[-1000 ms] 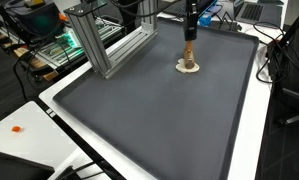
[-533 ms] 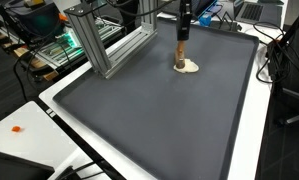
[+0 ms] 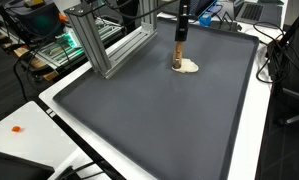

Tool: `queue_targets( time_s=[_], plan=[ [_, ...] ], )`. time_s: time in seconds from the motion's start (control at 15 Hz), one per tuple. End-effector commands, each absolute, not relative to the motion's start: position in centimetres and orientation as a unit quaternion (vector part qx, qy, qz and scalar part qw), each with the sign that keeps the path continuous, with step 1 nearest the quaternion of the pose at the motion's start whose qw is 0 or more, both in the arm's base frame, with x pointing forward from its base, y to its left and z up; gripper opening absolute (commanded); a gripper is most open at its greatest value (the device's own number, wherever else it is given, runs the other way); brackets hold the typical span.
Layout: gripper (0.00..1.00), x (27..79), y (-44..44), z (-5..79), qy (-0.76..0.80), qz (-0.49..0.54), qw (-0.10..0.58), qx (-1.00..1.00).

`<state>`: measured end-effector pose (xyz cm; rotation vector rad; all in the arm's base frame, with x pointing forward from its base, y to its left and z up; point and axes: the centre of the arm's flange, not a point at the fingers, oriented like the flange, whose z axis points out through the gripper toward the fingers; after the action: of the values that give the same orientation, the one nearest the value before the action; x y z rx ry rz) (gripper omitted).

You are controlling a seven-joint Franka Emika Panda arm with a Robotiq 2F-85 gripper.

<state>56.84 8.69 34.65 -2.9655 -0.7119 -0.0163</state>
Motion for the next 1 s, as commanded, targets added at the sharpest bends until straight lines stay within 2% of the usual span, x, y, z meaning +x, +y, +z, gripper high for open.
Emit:
queue_targets(
  time_s=[0.0, 0.93],
  plan=[
    [0.24, 56.39, 8.60, 33.28, -0.173, -0.025, 0.060, -0.983],
    [0.24, 57.27, 8.60, 32.39, 0.094, -0.092, 0.038, -0.991]
  ],
)
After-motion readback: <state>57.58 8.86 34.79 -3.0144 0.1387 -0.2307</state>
